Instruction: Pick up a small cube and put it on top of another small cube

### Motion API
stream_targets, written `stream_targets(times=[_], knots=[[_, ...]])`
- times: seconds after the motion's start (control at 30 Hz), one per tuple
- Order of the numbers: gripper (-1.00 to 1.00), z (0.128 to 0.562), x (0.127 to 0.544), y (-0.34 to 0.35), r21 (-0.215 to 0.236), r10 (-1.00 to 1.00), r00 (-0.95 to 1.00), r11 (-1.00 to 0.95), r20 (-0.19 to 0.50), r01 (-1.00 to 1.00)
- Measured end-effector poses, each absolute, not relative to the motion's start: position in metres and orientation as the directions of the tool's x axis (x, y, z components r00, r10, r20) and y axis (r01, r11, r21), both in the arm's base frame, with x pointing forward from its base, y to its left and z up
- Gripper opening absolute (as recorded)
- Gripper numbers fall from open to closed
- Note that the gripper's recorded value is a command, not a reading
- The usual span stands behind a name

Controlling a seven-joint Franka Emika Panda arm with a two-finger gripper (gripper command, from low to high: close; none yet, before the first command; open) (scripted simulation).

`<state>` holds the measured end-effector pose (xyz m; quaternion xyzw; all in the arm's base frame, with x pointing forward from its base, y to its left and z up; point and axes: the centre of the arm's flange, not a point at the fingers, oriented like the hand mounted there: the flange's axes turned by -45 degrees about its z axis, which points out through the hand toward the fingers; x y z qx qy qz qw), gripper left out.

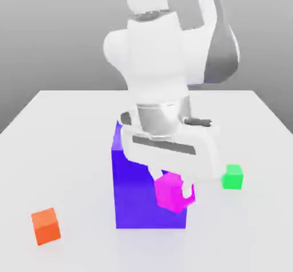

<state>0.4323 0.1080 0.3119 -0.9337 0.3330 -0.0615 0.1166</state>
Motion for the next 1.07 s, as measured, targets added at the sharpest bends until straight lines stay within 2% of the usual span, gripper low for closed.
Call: stream_targets(times=[0.1,0.17,0.3,0.43,0.5,0.67,0.87,1.07], knots=[[-1.00,0.317,0.391,0.185,-0.262,-0.536,0.844,-0.818,0.024,-0.512],[-1.00,0.312,0.356,0.219,-0.240,-0.492,0.871,-0.846,0.008,-0.476],[-1.00,0.288,0.285,0.252,-0.157,-0.458,0.889,-0.877,-0.016,-0.455],[-1.00,0.258,0.223,0.255,-0.051,-0.458,0.889,-0.888,-0.009,-0.458],[-1.00,0.243,0.215,0.244,-0.006,-0.487,0.873,-0.873,0.005,-0.487],[-1.00,0.220,0.216,0.234,0.040,-0.501,0.865,-0.864,0.035,-0.502],[-1.00,0.198,0.217,0.230,0.064,-0.502,0.864,-0.861,0.045,-0.504],[-1.00,0.182,0.215,0.230,0.062,-0.501,0.865,-0.863,0.035,-0.502]])
